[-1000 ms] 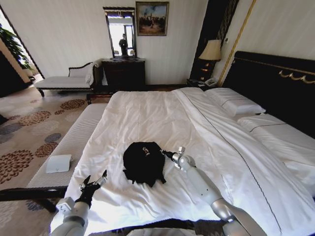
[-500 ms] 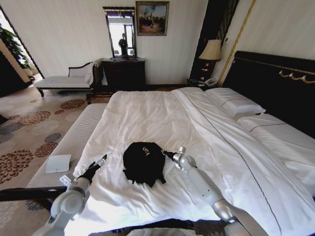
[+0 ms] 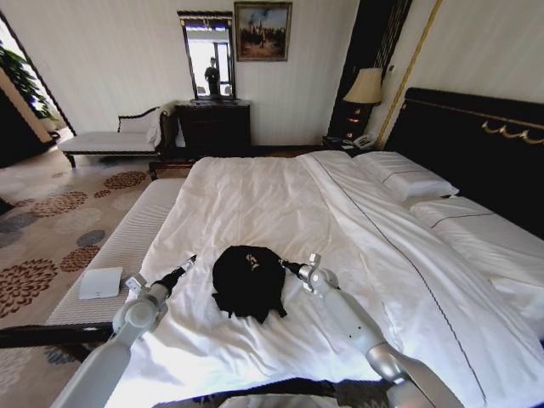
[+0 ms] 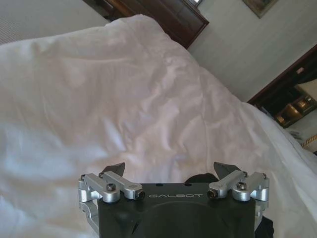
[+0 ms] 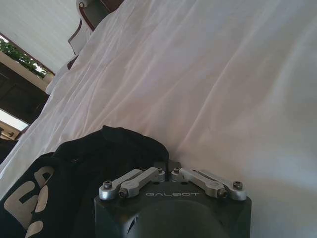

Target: Fold the clothes on the bed.

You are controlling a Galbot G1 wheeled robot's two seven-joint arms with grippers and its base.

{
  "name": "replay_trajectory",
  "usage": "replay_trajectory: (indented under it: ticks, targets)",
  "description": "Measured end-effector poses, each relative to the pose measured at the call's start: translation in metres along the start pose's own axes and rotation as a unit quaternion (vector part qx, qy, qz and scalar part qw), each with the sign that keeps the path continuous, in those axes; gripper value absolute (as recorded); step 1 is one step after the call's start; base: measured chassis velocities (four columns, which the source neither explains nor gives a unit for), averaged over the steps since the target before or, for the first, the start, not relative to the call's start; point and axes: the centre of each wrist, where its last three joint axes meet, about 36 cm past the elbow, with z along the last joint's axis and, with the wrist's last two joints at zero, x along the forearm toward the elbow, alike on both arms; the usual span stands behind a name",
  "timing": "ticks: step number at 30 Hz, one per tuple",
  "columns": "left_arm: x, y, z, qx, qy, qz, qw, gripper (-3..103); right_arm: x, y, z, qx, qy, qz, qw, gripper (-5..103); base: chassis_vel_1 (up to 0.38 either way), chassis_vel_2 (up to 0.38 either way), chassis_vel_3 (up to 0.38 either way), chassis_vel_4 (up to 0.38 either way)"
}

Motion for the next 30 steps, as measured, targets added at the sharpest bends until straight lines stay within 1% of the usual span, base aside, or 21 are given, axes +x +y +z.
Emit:
replay_trajectory:
  ticks: [3,5,6,7,9,12,13,16,17,21,22,23,26,28,30]
  targets:
    - [-0.019,0.008,0.002,-0.014,0.019,-0.004,0.9997,100,-0.002,0.002,0.002,0.000,0.001,-0.002,1.000,0,0.000,0.000,0.000,0.000]
    - [-0.022,0.008,0.003,-0.016,0.022,-0.003,0.9996,100,-0.002,0.002,0.002,0.000,0.001,-0.002,1.000,0,0.000,0.000,0.000,0.000]
    - [-0.028,0.008,0.005,-0.018,0.029,0.000,0.9994,100,-0.002,0.002,0.003,0.000,0.001,-0.002,1.000,0,0.000,0.000,0.000,0.000]
    - [-0.033,0.008,0.008,-0.021,0.035,0.003,0.9992,103,-0.002,0.003,0.004,0.000,0.002,-0.001,1.000,0,0.000,0.000,0.000,0.000]
    - [-0.036,0.007,0.011,-0.022,0.038,0.005,0.9990,101,-0.002,0.003,0.004,0.001,0.002,-0.001,1.000,0,0.000,0.000,0.000,0.000]
    - [-0.052,0.000,0.026,-0.027,0.052,0.017,0.9981,99,-0.001,0.004,0.006,0.002,0.003,0.001,1.000,0,0.000,0.000,0.000,0.000]
    - [-0.052,0.000,0.026,-0.027,0.052,0.017,0.9981,99,-0.001,0.004,0.006,0.002,0.003,0.001,1.000,0,0.000,0.000,0.000,0.000]
    - [-0.067,-0.007,0.038,-0.031,0.057,0.022,0.9976,98,0.001,0.004,0.006,0.003,0.003,0.004,1.000,0,0.000,0.000,0.000,0.000]
    - [-0.067,-0.007,0.038,-0.031,0.057,0.022,0.9976,98,0.001,0.004,0.006,0.003,0.003,0.004,1.000,0,0.000,0.000,0.000,0.000]
    - [-0.087,-0.009,0.047,-0.037,0.064,0.020,0.9971,98,0.005,0.000,0.006,0.003,0.002,0.008,1.000,0,0.000,0.000,0.000,0.000]
    - [-0.087,-0.009,0.047,-0.037,0.064,0.020,0.9971,98,0.005,0.000,0.006,0.003,0.002,0.008,1.000,0,0.000,0.000,0.000,0.000]
    - [-0.090,-0.009,0.047,-0.039,0.062,0.019,0.9971,97,0.006,-0.001,0.006,0.003,0.002,0.009,1.000,0,0.000,0.000,0.000,0.000]
    - [-0.100,-0.010,0.044,-0.039,0.058,0.017,0.9974,82,0.010,-0.003,0.005,0.006,0.004,0.012,1.000,0,0.000,0.000,0.000,0.000]
    - [-0.102,-0.010,0.043,-0.039,0.058,0.017,0.9974,82,0.010,-0.004,0.005,0.006,0.004,0.012,1.000,0,0.000,0.000,0.000,0.000]
    - [-0.105,-0.007,0.043,-0.041,0.060,0.017,0.9972,72,0.011,-0.005,0.004,0.006,0.004,0.013,1.000,0,0.000,0.000,0.000,0.000]
